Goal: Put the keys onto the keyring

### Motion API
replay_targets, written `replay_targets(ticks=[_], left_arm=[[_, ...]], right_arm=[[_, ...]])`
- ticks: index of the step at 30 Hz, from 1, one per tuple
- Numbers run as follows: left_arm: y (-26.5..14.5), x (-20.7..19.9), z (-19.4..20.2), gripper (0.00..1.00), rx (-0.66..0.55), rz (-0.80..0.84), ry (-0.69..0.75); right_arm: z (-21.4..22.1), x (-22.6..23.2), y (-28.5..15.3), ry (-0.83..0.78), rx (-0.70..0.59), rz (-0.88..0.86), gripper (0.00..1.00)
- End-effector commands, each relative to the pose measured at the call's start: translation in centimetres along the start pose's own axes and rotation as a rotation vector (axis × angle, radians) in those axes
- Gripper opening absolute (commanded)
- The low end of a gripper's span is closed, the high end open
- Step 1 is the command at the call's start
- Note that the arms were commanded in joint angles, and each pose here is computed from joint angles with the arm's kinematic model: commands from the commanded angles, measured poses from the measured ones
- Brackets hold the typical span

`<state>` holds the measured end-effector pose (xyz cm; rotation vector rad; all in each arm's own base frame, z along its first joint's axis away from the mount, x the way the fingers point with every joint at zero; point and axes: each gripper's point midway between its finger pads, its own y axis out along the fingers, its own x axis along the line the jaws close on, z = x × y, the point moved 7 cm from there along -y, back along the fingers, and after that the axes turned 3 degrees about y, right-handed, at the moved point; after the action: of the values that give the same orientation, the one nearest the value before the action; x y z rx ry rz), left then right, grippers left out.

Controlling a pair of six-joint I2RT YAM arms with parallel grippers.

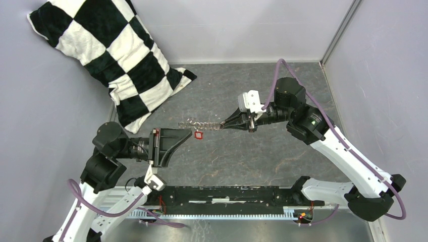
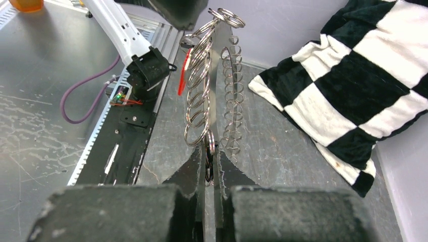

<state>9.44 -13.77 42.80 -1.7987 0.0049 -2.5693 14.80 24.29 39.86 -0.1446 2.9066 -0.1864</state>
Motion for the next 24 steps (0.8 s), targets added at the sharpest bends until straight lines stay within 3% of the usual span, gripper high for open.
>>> replay_targets(ticks=[1,7,20,24], left_arm=[[0.6,-0.9,-0.2,0.4,-0.045,0.027,0.155],[0.8,-1.1,0.5,0.38,-0.021,0.046,0.26],[0.4,-0.3,-0.3,0.32,0.02,-0.08,0.395],[0.3,0.1,-0.3,0.35,0.025,-0.114,0.452]], right_arm=[[-3.6,0.4,-0.5,-0.066,-0.113,-0.023,0.01],[-3.7,0.8,-0.5,-0.04,-0.122,-0.059,0.01],[-3.9,0.9,-0.2,-0.014,-0.135,-0.09,0.01],[-4.0,0.9,0.0,0.004,-0.143,-0.104,0.01]])
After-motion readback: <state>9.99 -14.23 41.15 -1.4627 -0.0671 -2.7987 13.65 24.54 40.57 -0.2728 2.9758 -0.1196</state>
